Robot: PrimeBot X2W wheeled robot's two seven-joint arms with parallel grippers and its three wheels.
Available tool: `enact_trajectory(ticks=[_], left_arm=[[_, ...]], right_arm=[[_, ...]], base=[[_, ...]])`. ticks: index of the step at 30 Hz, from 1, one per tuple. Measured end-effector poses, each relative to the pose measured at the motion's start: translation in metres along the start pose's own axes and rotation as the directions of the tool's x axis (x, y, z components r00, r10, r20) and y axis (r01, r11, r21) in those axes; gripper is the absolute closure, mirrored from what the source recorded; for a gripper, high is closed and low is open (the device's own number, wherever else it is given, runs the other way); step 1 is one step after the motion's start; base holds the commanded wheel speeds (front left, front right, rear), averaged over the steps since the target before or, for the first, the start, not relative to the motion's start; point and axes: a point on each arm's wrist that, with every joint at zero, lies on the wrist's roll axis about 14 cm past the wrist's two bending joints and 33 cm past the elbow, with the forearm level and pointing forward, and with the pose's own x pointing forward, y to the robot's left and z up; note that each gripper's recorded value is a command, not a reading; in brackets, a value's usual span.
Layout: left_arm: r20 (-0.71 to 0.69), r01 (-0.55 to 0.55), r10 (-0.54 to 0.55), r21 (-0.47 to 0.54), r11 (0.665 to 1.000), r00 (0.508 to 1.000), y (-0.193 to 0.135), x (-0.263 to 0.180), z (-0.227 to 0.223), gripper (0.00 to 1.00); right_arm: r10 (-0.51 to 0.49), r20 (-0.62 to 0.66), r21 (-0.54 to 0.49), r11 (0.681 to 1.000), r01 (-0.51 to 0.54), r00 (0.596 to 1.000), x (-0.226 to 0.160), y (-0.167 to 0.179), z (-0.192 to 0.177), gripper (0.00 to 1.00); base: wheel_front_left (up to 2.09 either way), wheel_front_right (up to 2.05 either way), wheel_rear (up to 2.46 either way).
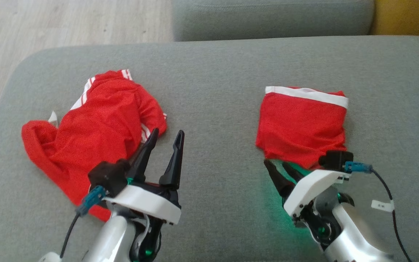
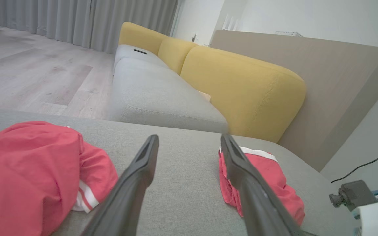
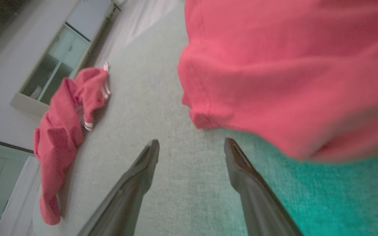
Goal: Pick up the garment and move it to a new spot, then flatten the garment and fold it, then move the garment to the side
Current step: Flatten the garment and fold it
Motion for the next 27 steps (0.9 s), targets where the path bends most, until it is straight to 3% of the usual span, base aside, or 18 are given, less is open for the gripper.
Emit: enact_trajectory(ticks=[6, 13, 19, 23, 27], left_arm=[[0.010, 0.025, -0.025, -0.005, 1.000, 1.000, -0.009, 0.002, 0.003, 0.00], [0.041, 0.048, -0.048, -0.009, 0.999, 0.998, -0.017, 0.010, 0.012, 0.00], [0.054, 0.057, -0.056, -0.015, 0.998, 0.997, -0.019, 0.017, 0.015, 0.00], [0.058, 0.058, -0.058, -0.002, 0.998, 0.997, -0.017, 0.020, 0.016, 0.00], [0.051, 0.051, -0.050, -0.005, 0.999, 0.997, -0.014, 0.021, 0.012, 0.00]], right_arm=[[0.031, 0.257, -0.056, 0.998, -0.017, 0.966, -0.019, 0.011, 0.058, 0.00], [-0.037, 0.564, -0.229, 0.953, 0.200, 0.825, -0.071, -0.028, 0.129, 0.00], [-0.133, 0.676, -0.248, 0.885, 0.394, 0.725, -0.112, -0.064, 0.133, 0.00], [-0.155, 0.702, -0.260, 0.853, 0.453, 0.695, -0.123, -0.070, 0.133, 0.00], [-0.174, 0.704, -0.257, 0.842, 0.475, 0.689, -0.126, -0.075, 0.131, 0.00]], base=[[0.00, 0.00, 0.00], [0.00, 0.00, 0.00], [0.00, 0.00, 0.00], [0.00, 0.00, 0.00], [0.00, 0.00, 0.00]])
